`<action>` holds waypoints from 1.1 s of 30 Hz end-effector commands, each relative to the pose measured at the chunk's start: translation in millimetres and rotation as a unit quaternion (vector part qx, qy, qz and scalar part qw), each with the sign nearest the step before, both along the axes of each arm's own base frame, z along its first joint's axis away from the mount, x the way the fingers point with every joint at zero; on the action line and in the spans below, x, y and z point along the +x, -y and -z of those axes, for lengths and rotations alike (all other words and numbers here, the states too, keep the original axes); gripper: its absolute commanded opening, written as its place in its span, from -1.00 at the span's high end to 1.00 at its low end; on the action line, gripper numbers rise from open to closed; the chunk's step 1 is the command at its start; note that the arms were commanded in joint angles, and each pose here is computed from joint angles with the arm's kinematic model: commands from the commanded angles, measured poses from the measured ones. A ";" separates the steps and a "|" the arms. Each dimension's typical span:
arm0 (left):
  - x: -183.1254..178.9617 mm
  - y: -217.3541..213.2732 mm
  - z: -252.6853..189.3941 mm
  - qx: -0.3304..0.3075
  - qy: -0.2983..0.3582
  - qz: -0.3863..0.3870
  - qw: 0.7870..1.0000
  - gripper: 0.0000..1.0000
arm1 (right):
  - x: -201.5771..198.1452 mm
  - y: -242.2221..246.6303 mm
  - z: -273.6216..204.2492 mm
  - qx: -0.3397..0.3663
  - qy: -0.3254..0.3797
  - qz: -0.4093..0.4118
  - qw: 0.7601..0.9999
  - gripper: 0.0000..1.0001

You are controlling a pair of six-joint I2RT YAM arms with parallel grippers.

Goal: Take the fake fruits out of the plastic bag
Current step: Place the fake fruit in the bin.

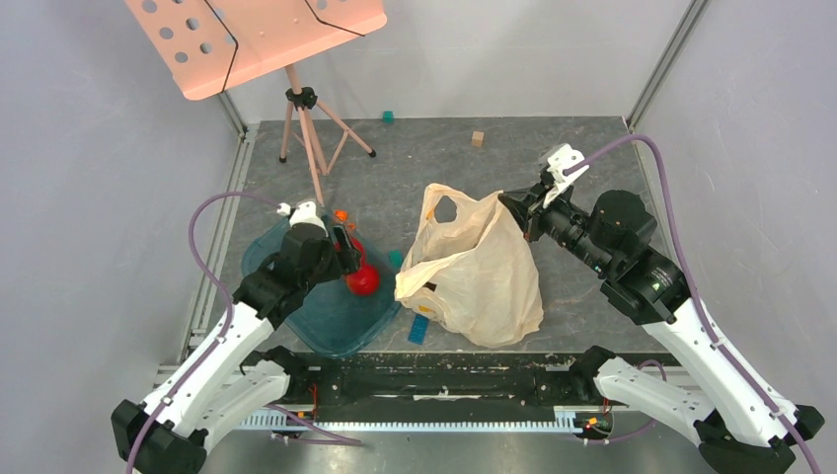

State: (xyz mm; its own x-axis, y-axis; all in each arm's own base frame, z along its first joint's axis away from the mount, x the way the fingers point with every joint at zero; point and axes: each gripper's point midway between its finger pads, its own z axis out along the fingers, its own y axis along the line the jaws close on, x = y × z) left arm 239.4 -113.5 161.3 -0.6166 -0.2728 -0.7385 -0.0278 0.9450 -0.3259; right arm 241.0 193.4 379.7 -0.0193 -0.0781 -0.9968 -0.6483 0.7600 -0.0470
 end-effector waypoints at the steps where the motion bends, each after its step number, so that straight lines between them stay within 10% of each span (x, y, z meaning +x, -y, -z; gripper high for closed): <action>1: 2.7 -30.0 15.5 0.004 -0.016 -0.112 0.994 0.31 | 2.6 2.3 -8.3 0.010 0.016 0.008 1.000 1.00; 14: -1.2 -58.7 88.4 0.066 -0.078 -0.209 0.973 0.11 | 3.6 1.1 -6.7 0.007 0.014 0.007 1.000 1.00; 24: 2.7 -54.1 82.6 0.059 -0.073 -0.200 0.975 -0.97 | 17.9 13.4 -18.2 -0.015 0.048 0.049 0.997 1.00; 33: 8.6 -48.5 40.5 0.037 -0.030 -0.177 0.983 -0.99 | 24.8 -14.9 -49.3 -0.063 0.153 -0.024 0.986 1.00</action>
State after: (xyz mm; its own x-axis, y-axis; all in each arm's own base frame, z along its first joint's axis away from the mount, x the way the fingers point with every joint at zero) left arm 236.6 -62.4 84.8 -0.6019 -0.4021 -0.6900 -0.3943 0.9010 -0.1810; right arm 266.6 199.2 376.3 0.0842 -0.2113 -0.9738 -0.6259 0.7492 -0.2167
